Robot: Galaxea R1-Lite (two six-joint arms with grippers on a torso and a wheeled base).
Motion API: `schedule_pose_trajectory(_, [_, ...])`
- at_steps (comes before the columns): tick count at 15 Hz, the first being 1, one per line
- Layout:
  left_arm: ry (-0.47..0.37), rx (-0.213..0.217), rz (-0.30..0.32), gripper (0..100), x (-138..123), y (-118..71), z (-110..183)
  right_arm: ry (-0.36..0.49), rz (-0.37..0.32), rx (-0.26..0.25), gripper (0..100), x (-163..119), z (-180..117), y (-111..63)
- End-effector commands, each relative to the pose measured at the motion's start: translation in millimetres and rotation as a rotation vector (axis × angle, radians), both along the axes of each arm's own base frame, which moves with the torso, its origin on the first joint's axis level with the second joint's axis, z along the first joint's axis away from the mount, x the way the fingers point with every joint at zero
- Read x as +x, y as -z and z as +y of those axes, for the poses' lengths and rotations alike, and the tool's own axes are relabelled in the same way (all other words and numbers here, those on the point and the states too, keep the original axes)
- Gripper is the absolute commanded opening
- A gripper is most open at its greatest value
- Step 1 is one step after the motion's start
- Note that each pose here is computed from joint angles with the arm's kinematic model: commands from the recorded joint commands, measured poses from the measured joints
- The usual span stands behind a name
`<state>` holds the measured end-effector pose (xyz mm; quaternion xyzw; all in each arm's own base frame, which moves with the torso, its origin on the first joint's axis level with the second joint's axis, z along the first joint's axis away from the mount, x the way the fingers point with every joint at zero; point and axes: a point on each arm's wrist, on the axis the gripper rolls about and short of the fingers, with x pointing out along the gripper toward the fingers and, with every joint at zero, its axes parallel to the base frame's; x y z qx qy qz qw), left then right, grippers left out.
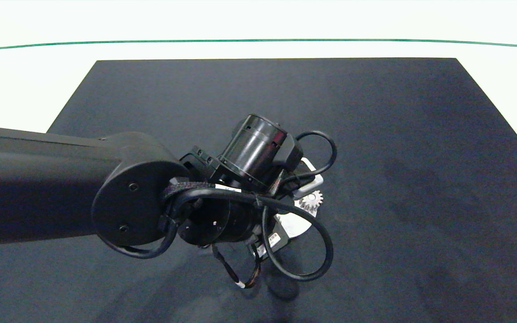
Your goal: Install three planetary gears onto the carrier pins
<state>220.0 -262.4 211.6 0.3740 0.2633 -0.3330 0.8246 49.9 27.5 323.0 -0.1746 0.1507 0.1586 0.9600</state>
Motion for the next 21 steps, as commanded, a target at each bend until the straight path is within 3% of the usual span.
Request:
schedule_pose_trajectory(1, [0.005,-0.006,-0.009,100,-2.3,-4.8,1.2,0.002,0.004,-0.005,100,0.2,0.1,0.7])
schedule_pose_trajectory(2, [0.003,-0.020,-0.020,100,-2.3,-10.0,2.0,0.002,0.004,-0.005,100,0.2,0.1,0.7])
schedule_pose_trajectory(3, [0.003,-0.055,-0.055,100,-1.9,-31.6,4.0,0.000,0.003,-0.005,100,0.2,0.1,0.5])
schedule_pose_trajectory(5, [-0.046,-0.052,-0.056,100,7.7,-61.8,18.2,0.000,0.003,-0.003,100,0.2,0.1,0.5])
schedule_pose_trajectory(7, [-0.095,-0.048,-0.054,100,18.0,-76.0,31.1,-0.003,0.005,-0.003,100,0.6,0.5,0.6])
schedule_pose_trajectory(14, [-0.199,0.005,-0.010,100,53.6,-51.5,44.1,-0.002,0.001,0.002,100,-0.1,-0.1,-0.6])
schedule_pose_trajectory(21, [-0.205,-0.014,-0.024,100,63.4,-23.3,38.0,-0.004,0.001,0.003,100,-0.1,0.0,-0.6])
